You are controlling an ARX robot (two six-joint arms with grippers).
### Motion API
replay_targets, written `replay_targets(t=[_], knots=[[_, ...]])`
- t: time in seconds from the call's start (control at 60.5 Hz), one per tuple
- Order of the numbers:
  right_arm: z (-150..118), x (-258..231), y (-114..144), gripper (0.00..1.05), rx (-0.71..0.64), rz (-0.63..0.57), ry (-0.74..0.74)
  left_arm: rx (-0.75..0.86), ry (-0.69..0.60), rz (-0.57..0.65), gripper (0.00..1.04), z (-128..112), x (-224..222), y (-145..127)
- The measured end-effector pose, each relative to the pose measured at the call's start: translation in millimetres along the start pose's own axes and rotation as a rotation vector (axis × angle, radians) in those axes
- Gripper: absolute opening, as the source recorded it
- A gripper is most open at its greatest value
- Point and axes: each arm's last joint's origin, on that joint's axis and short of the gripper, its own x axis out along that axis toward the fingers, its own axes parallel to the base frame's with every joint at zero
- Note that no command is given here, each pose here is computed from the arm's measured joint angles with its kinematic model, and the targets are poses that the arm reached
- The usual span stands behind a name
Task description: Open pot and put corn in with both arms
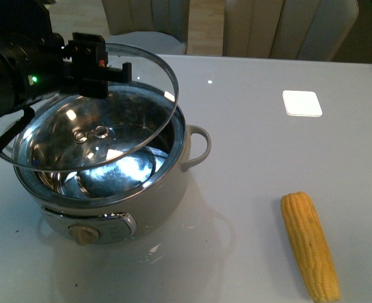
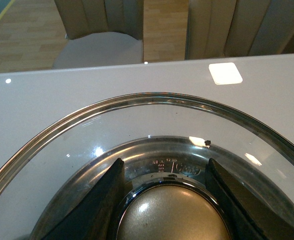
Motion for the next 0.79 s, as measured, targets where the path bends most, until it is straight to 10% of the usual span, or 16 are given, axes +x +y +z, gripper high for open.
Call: replay_targets(t=[0.397,0.793], knots=[[0.0,0.0,0.0,0.96,0.0,0.0,0.0,-0.067,-0.097,0.145,0.42,10.1,-25.0,84.0],[0.0,0.0,0.0,0.96,0.0,0.0,0.0,-0.11,-0.059,0.392,0.42,-65.2,-51.9,201.2]])
